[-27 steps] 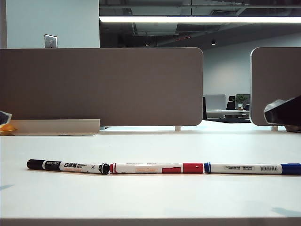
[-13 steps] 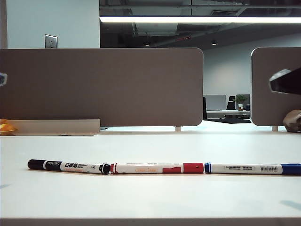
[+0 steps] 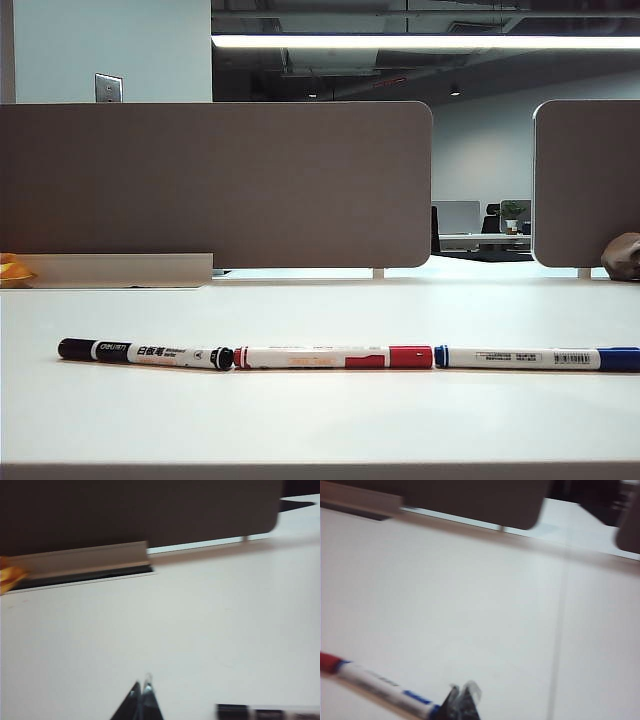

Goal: Pick up the markers one by one and line them up horizontally in a straight line on the table.

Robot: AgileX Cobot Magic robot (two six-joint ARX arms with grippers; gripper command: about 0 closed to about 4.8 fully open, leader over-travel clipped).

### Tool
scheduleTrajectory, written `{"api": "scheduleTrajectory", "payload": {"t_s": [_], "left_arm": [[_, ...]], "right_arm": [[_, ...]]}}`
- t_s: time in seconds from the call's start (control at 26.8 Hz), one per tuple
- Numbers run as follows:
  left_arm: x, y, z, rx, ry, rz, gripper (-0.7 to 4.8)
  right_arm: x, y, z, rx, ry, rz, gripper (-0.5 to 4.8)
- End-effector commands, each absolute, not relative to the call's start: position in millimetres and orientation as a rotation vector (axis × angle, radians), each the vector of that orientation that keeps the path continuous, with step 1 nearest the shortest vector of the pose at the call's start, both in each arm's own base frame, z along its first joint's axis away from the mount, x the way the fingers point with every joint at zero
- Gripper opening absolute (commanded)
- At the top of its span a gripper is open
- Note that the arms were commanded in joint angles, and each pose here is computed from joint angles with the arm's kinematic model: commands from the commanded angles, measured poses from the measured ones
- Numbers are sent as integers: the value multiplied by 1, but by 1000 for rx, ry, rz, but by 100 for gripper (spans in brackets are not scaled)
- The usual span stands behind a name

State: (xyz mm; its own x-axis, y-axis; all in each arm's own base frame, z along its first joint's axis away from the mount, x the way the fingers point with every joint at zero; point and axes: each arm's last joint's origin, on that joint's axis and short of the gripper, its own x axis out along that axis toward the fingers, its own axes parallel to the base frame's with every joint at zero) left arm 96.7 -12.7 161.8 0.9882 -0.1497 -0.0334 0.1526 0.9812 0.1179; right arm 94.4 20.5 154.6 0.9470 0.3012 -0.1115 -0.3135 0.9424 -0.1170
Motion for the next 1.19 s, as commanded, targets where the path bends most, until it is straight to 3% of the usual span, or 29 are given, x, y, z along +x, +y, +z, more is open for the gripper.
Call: {"api": "scheduleTrajectory", "payload": {"t_s": [0.04, 0.97, 1.19], "left_arm": [[97, -7, 164, 123, 14, -89, -5], [97, -6, 164, 123, 14, -83, -5], [97, -6, 161, 116, 44, -86, -5]], "right_arm": [[96, 14, 154, -132, 88, 239, -5], [96, 12, 153, -128, 95, 221, -5], [96, 10, 150, -115, 135, 147, -5]]}}
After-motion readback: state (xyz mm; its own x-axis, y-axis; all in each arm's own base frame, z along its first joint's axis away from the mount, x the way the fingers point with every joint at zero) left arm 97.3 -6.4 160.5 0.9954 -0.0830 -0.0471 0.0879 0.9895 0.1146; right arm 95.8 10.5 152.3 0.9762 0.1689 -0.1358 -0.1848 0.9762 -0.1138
